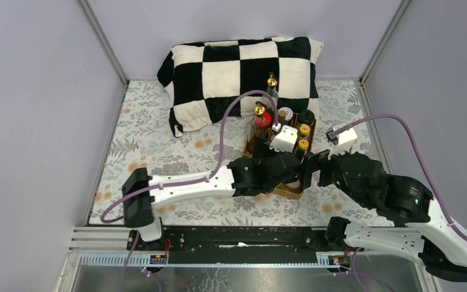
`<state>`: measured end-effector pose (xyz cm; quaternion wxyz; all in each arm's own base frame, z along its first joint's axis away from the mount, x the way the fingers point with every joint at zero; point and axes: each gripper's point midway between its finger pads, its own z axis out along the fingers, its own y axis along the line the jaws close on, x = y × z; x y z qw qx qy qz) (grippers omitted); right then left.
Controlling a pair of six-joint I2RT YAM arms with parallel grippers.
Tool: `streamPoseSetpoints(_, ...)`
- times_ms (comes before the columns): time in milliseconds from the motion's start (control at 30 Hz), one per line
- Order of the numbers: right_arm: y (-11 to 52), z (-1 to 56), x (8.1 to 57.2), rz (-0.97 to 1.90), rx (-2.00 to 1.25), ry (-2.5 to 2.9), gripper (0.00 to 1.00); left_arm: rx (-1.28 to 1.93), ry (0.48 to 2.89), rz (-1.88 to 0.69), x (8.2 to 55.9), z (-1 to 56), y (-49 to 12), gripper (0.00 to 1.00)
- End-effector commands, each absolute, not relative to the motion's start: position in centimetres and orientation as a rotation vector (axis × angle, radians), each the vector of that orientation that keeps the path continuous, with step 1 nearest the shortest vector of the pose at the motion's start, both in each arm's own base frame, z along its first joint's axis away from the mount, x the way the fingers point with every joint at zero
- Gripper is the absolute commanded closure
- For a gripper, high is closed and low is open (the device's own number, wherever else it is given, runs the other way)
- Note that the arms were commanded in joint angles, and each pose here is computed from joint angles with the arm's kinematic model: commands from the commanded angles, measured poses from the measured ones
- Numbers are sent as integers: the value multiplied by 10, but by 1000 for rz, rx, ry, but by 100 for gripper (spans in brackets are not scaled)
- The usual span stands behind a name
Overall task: Organize the condiment bottles
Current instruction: Place the bottle in the storage box, then reset both arms
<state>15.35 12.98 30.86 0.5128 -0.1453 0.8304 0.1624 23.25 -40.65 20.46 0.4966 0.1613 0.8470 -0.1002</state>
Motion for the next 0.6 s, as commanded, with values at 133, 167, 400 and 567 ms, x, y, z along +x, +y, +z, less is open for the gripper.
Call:
streamPoseSetpoints(133, 139, 317, 145, 513, -307, 1995, 0, 338, 1884, -486, 179, 317, -370, 1)
streamPoseSetpoints(167, 134, 319, 145, 511, -283, 1989, 0, 312, 1885, -508, 176, 319, -357, 1)
streamPoseSetpoints(400, 102, 331, 160, 435, -124, 1860, 0, 76, 1773, -380, 214, 323, -247, 1)
streamPoseSetpoints(567, 107, 335, 192, 241, -104, 1764, 0, -63, 1806, -324, 283, 314, -191, 1)
